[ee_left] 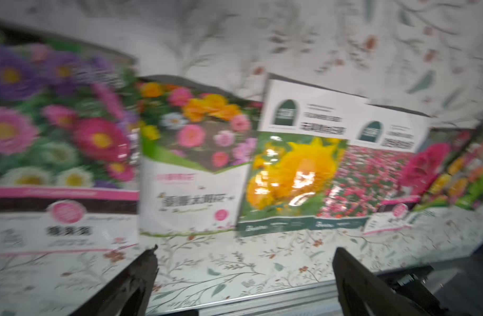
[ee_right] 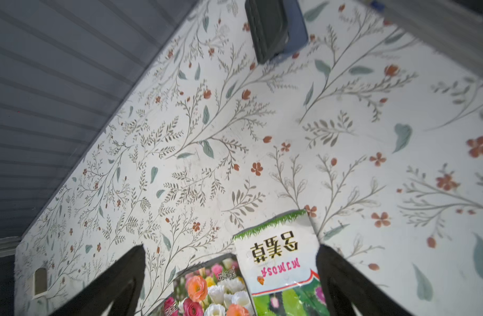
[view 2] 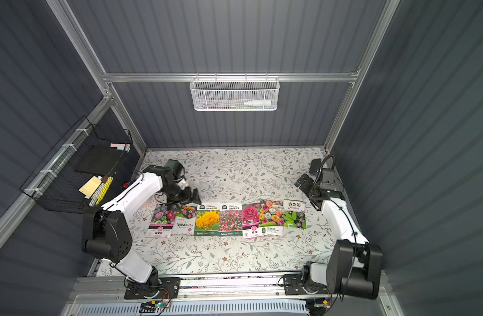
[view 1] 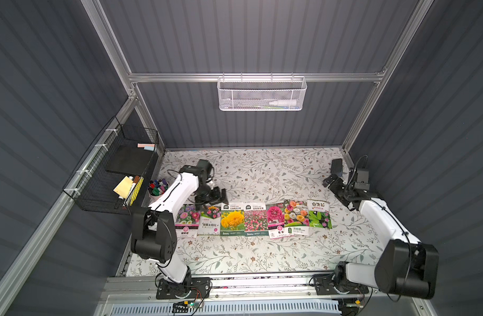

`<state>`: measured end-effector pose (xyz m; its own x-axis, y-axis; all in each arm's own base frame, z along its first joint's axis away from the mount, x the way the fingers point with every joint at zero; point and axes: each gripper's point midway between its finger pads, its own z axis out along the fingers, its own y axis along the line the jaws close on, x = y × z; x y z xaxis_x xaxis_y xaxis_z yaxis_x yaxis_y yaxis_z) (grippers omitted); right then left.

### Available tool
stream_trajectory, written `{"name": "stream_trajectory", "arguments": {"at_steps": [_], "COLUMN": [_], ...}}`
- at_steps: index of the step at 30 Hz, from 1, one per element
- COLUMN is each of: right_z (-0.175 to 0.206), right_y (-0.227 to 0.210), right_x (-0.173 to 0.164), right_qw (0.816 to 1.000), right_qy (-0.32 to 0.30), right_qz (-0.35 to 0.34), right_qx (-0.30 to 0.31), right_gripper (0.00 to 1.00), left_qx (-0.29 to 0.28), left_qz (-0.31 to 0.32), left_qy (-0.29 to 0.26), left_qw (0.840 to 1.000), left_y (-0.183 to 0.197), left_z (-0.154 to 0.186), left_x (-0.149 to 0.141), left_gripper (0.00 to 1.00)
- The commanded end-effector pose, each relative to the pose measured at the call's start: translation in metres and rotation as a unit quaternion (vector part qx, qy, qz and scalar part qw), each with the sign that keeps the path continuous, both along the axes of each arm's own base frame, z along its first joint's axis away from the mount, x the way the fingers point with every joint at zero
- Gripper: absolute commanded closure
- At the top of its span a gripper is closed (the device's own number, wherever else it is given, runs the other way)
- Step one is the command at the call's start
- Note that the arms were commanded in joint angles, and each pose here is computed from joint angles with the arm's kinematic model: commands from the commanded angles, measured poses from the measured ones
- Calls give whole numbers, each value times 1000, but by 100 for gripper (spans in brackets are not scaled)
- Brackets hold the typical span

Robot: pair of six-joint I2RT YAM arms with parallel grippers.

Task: Arrange the seed packets in a row
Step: Reset both arms

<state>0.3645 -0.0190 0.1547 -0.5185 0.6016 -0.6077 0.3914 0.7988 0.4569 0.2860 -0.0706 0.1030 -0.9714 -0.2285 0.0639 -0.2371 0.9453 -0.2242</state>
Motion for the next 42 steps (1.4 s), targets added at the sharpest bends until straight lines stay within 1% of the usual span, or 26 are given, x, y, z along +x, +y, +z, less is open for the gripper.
{"name": "stream_trajectory", "arguments": {"at_steps": [1, 3, 5, 6, 8, 10, 12, 14, 16, 18, 19, 20, 21, 22, 23, 24, 25, 26, 27, 29, 32, 34, 35, 38, 41, 42], "right_z": [8, -4, -17, -20, -16, -7, -1, 1, 1, -2, -5, -5, -5, -4, -1, -1, -2, -4, -8, -15, -31, -37, -40, -58, -61, -62], "right_y": [-15, -22, -29, -30, -30, -20, -15, -13, -9, -3, 0, 3, 4, 2, -1, -4, -7, -7, -7, -6, -7, 3, 4, -4, 15, 16], "right_x": [19, 23, 28, 30, 33, 33, 34, 34, 36, 38, 38, 36, 34, 33, 30, 28, 27, 25, 23, 21, 21, 20, 21, 24, 36, 36], "right_qw": [993, 992, 989, 986, 981, 975, 966, 965, 965, 966, 967, 967, 965, 964, 963, 963, 964, 965, 966, 967, 969, 961, 959, 966, 944, 945], "right_qy": [-53, -16, -16, -34, -77, -108, -139, -149, -154, -147, -140, -139, -146, -151, -160, -165, -162, -156, -149, -146, -141, -164, -167, -144, -170, -168], "right_qz": [6, 1, -2, 1, 9, 40, 66, 75, 90, 110, 121, 130, 132, 126, 117, 109, 104, 106, 107, 108, 106, 132, 133, 104, 158, 156], "right_qx": [-101, -121, -148, -160, -180, -189, -207, -202, -194, -180, -175, -172, -174, -178, -181, -183, -183, -182, -180, -177, -175, -180, -188, -189, -234, -234], "right_gripper": [1, 1, 1, 1, 1, 1, 1, 1, 1, 1, 1, 1, 1, 1, 1, 1, 1, 1, 1, 1, 1, 1, 1, 1, 1, 1], "left_qx": [109, 132, 149, 152, 168, 182, 189, 191, 199, 187, 186, 189, 193, 186, 194, 205, 198, 203, 206, 204, 204, 204, 204, 204, 204, 204], "left_qz": [4, 19, 32, 31, 29, 29, 46, 55, 10, -39, -54, -71, -85, -79, -75, -82, -76, -78, -78, -79, -78, -78, -79, -78, -79, -79], "left_qy": [61, 71, 59, 50, 52, 48, 15, -26, -38, -68, -80, -109, -124, -99, -88, -87, -74, -71, -80, -69, -74, -72, -72, -72, -72, -73], "left_qw": [992, 989, 987, 987, 984, 982, 981, 980, 979, 979, 978, 973, 970, 974, 974, 971, 974, 973, 972, 973, 973, 973, 973, 973, 973, 973], "left_y": [66, 88, 100, 102, 107, 112, 113, 112, 106, 93, 89, 87, 85, 83, 86, 90, 88, 90, 90, 90, 90, 90, 90, 90, 89, 90], "left_z": [-21, -42, -65, -80, -104, -127, -150, -165, -166, -176, -183, -192, -190, -186, -187, -187, -185, -186, -187, -185, -186, -185, -186, -185, -185, -185], "left_x": [-41, -56, -61, -63, -68, -75, -79, -77, -75, -72, -73, -67, -61, -67, -63, -65, -69, -72, -68, -73, -71, -71, -71, -71, -71, -71], "left_gripper": [1, 1, 1, 1, 1, 1, 0, 1, 1, 0, 1, 1, 0, 1, 1, 1, 0, 1, 1, 1, 0, 0, 0, 1, 1, 0]}}
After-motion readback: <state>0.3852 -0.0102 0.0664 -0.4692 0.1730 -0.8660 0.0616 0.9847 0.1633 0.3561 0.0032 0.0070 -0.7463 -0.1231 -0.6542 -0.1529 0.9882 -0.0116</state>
